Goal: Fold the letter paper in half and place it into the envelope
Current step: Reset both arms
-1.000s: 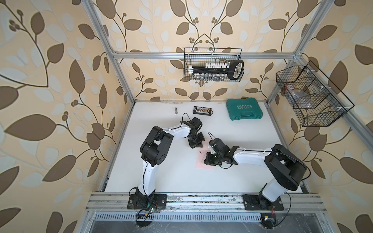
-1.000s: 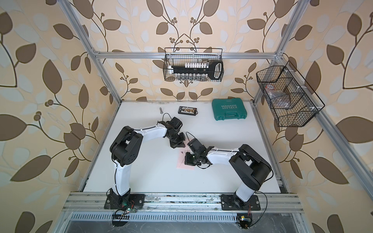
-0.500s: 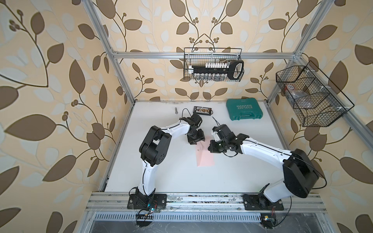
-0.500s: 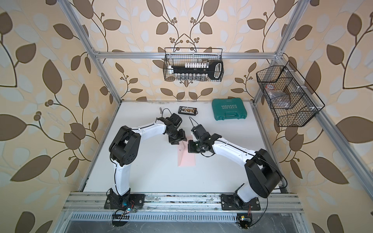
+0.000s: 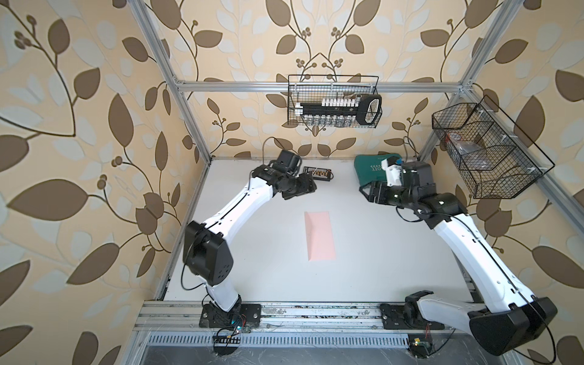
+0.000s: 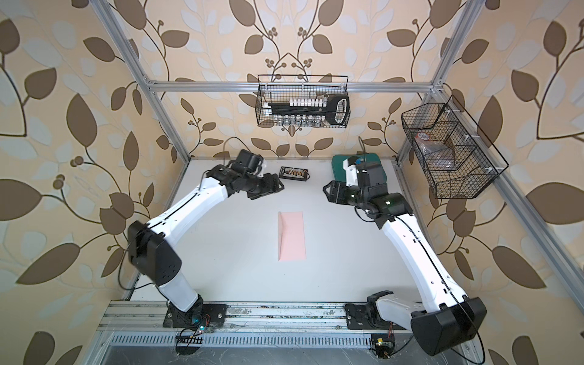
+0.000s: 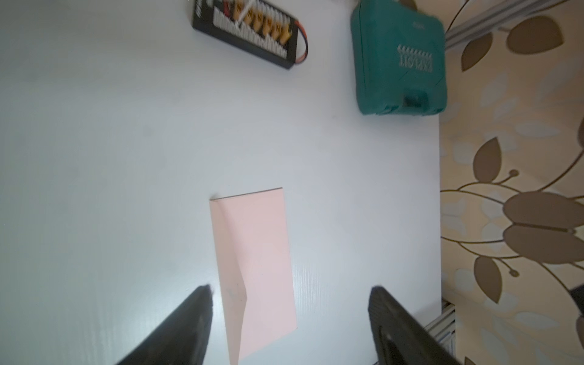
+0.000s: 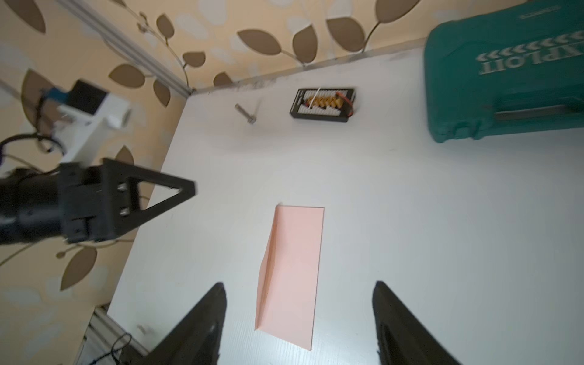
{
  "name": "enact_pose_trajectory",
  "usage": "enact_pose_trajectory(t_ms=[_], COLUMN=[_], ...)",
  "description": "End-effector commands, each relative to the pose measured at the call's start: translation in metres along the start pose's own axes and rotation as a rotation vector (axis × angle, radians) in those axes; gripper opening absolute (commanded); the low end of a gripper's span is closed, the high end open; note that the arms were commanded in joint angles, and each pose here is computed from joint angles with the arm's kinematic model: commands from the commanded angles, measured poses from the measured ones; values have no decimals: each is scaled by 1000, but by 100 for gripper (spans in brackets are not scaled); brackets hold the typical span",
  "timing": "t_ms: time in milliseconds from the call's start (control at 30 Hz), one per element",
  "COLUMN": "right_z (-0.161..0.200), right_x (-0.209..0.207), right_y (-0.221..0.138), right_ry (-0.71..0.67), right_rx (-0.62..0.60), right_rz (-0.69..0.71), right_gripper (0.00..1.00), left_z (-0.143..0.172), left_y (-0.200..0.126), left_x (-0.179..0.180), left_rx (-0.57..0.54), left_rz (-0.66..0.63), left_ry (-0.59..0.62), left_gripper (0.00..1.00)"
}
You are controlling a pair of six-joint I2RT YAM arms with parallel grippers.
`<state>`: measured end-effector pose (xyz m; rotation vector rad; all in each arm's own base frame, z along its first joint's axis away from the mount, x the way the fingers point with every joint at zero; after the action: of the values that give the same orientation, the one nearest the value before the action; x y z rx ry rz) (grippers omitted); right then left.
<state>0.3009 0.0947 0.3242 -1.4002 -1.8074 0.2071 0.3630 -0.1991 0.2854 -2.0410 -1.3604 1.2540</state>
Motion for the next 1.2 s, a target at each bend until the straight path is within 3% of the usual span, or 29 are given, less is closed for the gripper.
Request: enact_pose_trajectory(t_ms=[0, 67, 100, 200, 267, 333, 433, 533, 600, 733, 1033, 1167], right_z=[12, 29, 40, 80, 107, 112, 108, 105, 109, 114, 117, 102], right_x=[-27, -52, -69, -124, -143, -144, -134, -148, -155, -164, -157, -161], right_y=[-26, -33, -33, -21, -5, 0, 16, 32, 47, 65, 89, 102], right_ry=[-39, -44, -34, 78, 82, 9, -221, -313, -368, -374, -432, -429], right_rx=[-69, -133, -169, -266, -259, -277, -272, -228, -159, -166, -169, -190], right_rz=[93, 193, 259, 433, 443, 413, 337, 437, 467, 479, 360, 359], right_gripper=[91, 97, 98, 98, 98, 98, 98, 98, 98, 98, 98, 98], left_z=[5, 26, 43, 90, 112, 124, 129, 122, 119, 119, 98, 89], left_y=[-70, -100, -109, -119, -117, -111, -99, -76, -60, -32, 3, 27], left_x=[55, 96, 118, 163, 181, 191, 201, 203, 211, 221, 220, 210], left_rx=[-212, -350, -411, -575, -644, -678, -678, -622, -617, -618, -567, -490], left_rz=[-258, -471, -555, -667, -687, -700, -748, -800, -835, -799, -661, -414], left_ry=[42, 17, 3, -4, 13, 52, 94, 220, 229, 217, 389, 491], left_gripper=[90, 99, 99, 99, 99, 99, 99, 99, 99, 99, 99, 99])
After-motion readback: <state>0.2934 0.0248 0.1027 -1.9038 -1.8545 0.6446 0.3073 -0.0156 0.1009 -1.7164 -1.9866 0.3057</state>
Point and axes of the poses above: each gripper's point midway between its finger pads, its own y axis out along the fingers, its own x axis along the line the jaws close on, z = x × y, the point moved 4 cm from there along -y, back along the fingers, and after that the axes turned 6 degrees about y, right-handed, at the moved point
